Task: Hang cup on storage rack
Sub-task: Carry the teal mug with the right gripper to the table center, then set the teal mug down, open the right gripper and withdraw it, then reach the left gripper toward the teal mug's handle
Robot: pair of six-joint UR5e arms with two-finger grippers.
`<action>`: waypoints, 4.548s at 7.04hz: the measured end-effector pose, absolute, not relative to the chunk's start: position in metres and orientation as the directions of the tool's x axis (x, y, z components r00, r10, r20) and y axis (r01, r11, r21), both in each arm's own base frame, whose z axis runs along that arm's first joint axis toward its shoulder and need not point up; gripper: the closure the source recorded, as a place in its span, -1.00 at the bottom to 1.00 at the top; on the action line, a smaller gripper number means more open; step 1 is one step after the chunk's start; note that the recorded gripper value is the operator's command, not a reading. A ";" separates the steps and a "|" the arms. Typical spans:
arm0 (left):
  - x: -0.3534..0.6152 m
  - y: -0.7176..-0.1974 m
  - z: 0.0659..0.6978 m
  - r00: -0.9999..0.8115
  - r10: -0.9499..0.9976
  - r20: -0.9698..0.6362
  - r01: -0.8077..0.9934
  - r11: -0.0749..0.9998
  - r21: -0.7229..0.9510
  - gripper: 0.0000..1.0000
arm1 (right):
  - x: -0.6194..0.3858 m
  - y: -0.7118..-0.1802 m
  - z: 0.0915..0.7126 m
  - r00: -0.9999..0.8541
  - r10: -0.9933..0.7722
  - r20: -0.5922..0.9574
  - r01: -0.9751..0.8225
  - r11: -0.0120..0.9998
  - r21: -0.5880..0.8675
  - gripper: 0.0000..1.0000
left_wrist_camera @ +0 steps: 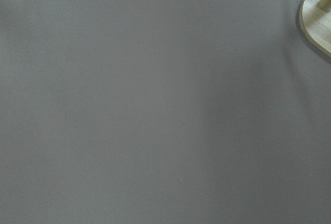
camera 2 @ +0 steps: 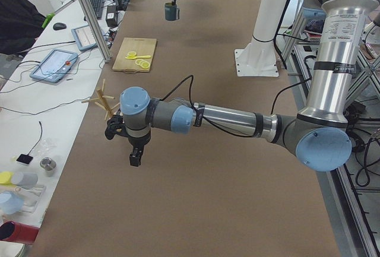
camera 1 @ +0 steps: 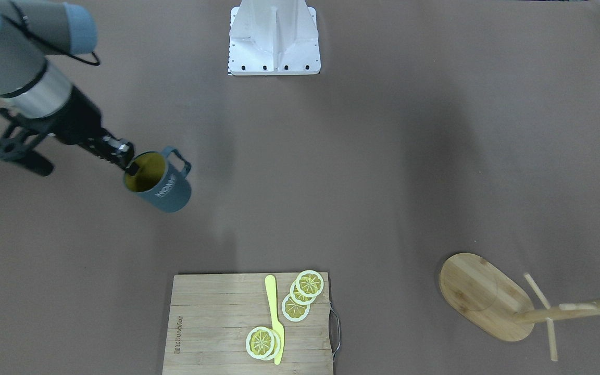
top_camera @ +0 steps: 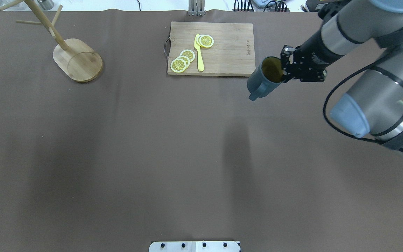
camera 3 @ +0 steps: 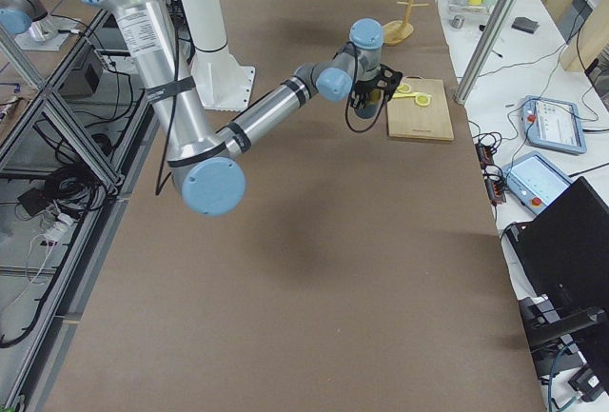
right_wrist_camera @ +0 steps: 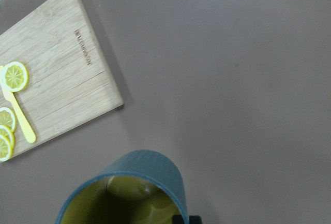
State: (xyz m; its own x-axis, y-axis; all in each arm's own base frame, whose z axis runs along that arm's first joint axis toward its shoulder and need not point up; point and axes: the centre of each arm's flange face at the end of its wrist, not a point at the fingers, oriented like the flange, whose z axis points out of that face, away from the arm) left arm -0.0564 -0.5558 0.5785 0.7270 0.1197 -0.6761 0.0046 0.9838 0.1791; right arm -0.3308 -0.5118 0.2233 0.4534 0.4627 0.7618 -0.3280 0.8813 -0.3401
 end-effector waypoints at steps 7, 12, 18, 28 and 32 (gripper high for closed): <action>-0.055 -0.556 0.574 0.726 0.133 -0.675 0.003 0.981 0.196 -0.96 | -0.506 -0.411 0.183 0.536 0.516 0.668 -0.406 0.851 -0.332 1.00; -0.055 -0.556 0.571 0.724 0.139 -0.675 0.002 0.979 0.204 -0.96 | -0.540 -0.429 0.186 0.493 0.555 0.670 -0.438 0.824 -0.360 -1.00; 0.047 -0.557 0.432 0.636 0.267 -0.724 -0.023 0.944 0.328 -0.94 | -0.383 -0.489 0.190 0.387 0.596 0.703 -0.396 0.797 -0.457 -1.00; 0.512 -0.372 0.217 0.502 0.515 -0.695 0.030 0.792 0.609 -0.86 | -0.219 -0.546 0.348 0.530 0.443 0.723 -0.309 0.895 -0.321 -1.00; 0.572 -0.340 0.215 0.499 0.546 -0.673 0.027 0.767 0.641 -0.71 | -0.211 -0.553 0.357 0.530 0.456 0.715 -0.320 0.888 -0.329 -1.00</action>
State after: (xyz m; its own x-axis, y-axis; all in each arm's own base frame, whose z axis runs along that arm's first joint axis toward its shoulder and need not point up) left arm 0.5720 -0.3398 0.2147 0.4993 0.5456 -0.6731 0.0271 0.7666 0.6415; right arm -0.2109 -0.5532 0.3571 0.5297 0.4558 0.7153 -0.3203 0.8884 -0.3290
